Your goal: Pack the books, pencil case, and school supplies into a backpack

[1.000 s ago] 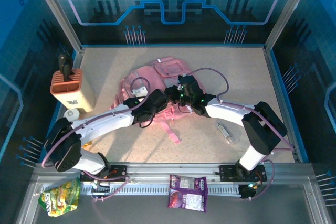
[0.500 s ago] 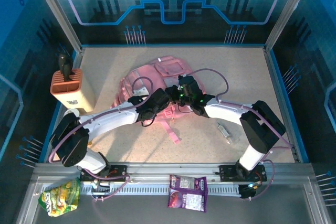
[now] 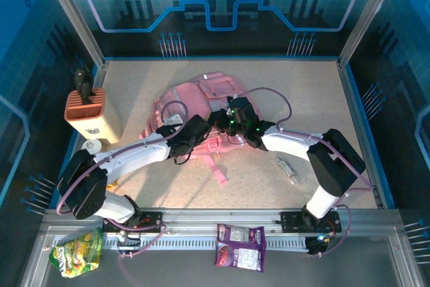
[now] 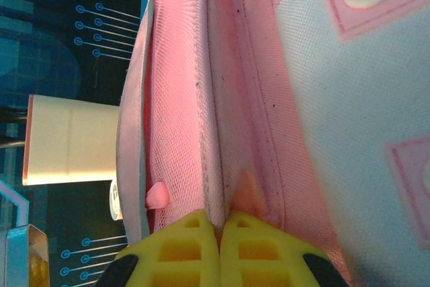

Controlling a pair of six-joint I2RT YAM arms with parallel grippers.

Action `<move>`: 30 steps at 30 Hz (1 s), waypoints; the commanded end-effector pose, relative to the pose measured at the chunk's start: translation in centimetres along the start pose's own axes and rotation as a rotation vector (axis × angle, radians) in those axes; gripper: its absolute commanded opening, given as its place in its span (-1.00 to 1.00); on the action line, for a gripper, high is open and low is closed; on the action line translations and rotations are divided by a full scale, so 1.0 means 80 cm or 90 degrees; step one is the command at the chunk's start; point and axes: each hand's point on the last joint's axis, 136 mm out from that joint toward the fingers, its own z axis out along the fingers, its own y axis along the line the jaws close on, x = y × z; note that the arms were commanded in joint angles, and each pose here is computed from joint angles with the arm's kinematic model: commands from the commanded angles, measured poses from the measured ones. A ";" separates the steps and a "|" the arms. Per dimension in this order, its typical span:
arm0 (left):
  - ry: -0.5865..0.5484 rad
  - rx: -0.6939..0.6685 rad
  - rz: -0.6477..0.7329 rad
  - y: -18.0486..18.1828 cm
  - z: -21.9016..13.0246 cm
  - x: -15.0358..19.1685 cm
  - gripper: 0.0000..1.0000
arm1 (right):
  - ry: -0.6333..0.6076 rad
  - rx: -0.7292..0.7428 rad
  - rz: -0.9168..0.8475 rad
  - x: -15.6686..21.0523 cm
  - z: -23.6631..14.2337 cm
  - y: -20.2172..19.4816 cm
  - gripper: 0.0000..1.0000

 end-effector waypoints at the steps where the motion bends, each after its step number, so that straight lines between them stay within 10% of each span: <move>1: -0.055 -0.027 0.008 0.014 -0.006 -0.032 0.15 | -0.016 -0.061 -0.022 -0.015 -0.007 0.041 -1.00; 14: -0.048 0.010 0.060 -0.021 -0.002 -0.041 -0.23 | -0.013 -0.056 -0.023 -0.013 -0.006 0.038 -1.00; 18: -0.045 -0.029 0.057 -0.003 -0.008 -0.042 0.16 | -0.020 -0.051 -0.028 -0.016 -0.007 0.036 -1.00; 30: -0.038 -0.036 0.228 -0.013 -0.011 -0.045 0.06 | -0.010 -0.052 -0.019 -0.015 0.002 0.031 -1.00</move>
